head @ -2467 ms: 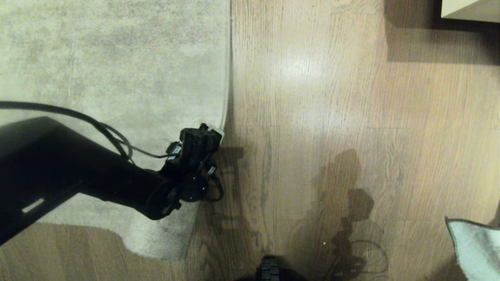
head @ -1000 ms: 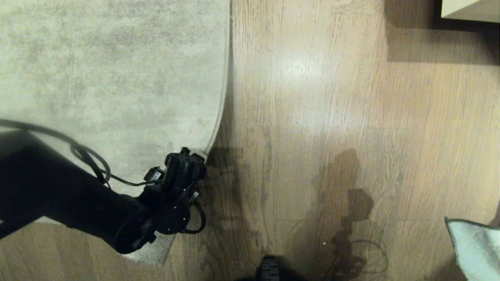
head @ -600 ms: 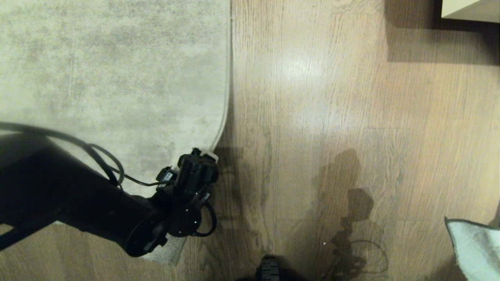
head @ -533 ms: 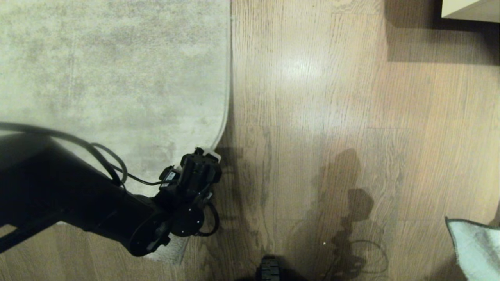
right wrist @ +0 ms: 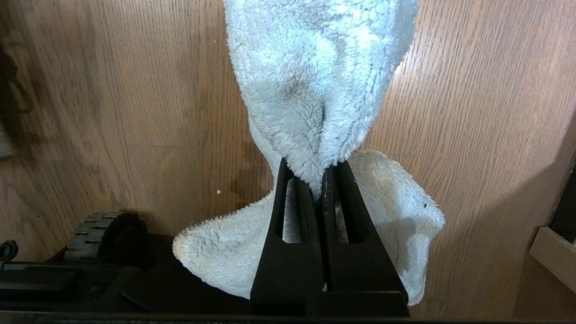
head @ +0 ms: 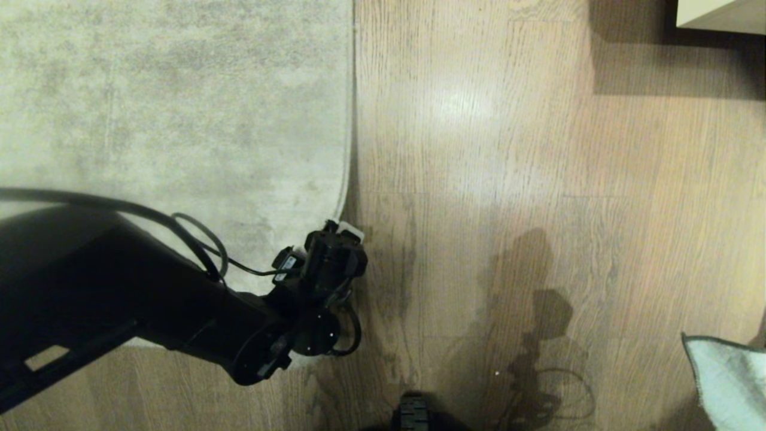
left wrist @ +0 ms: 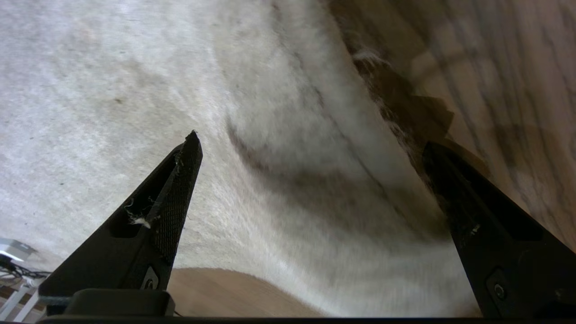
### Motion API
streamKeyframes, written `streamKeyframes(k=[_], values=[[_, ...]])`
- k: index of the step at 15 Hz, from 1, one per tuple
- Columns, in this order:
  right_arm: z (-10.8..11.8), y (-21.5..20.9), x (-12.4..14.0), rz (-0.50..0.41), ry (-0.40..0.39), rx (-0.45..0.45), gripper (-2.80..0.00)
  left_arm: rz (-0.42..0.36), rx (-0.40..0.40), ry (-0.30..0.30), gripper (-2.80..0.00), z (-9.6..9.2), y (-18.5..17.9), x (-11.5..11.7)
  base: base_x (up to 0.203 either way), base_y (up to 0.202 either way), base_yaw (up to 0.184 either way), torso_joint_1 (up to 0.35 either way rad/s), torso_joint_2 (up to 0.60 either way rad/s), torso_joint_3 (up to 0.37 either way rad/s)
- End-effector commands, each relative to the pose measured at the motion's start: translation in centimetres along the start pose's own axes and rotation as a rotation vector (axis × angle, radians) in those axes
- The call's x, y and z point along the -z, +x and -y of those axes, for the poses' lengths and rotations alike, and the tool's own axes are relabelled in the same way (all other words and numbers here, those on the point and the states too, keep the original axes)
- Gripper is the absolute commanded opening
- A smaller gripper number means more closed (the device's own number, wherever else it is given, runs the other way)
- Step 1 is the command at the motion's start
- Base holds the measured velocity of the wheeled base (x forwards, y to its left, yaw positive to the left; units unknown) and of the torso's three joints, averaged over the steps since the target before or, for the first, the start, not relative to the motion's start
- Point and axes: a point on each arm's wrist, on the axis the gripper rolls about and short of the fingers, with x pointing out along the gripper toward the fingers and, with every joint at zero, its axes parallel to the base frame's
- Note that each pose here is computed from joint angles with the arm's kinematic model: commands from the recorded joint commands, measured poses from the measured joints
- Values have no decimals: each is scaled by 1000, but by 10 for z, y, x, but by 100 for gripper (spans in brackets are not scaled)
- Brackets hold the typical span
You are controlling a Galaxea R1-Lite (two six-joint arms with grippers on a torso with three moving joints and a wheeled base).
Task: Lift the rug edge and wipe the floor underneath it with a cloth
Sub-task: Lift up the carpet
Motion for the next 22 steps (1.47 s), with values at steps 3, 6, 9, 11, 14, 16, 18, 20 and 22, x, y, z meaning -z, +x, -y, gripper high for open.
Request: streamKeyframes(k=[3,6,9,11,14,16,18,20,22], values=[[0,0,0,0,-1,-1,-280,-21,-5,27,0,-2,-4,3,0,0,0,0,0,0],[0,0,0,0,-2,-1,-280,-92,-14,83,0,-21,-9,8,0,0,0,0,0,0],[0,0,0,0,0,-1,-280,-157,-34,136,0,-40,-9,15,0,0,0,0,0,0],[0,0,0,0,0,-1,-280,-175,-52,166,0,-49,-9,15,0,0,0,0,0,0],[0,0,0,0,0,-1,-280,-174,-79,188,0,-53,-10,12,0,0,0,0,0,0],[0,0,0,0,0,-1,-280,-165,-80,194,0,-55,-11,9,0,0,0,0,0,0],[0,0,0,0,0,-1,-280,-145,-73,193,0,-51,-13,4,0,0,0,0,0,0],[0,0,0,0,0,-1,-280,-113,-62,182,0,-47,-18,-5,0,0,0,0,0,0],[0,0,0,0,-1,-1,-280,-104,-66,171,0,-48,-19,-9,0,0,0,0,0,0]])
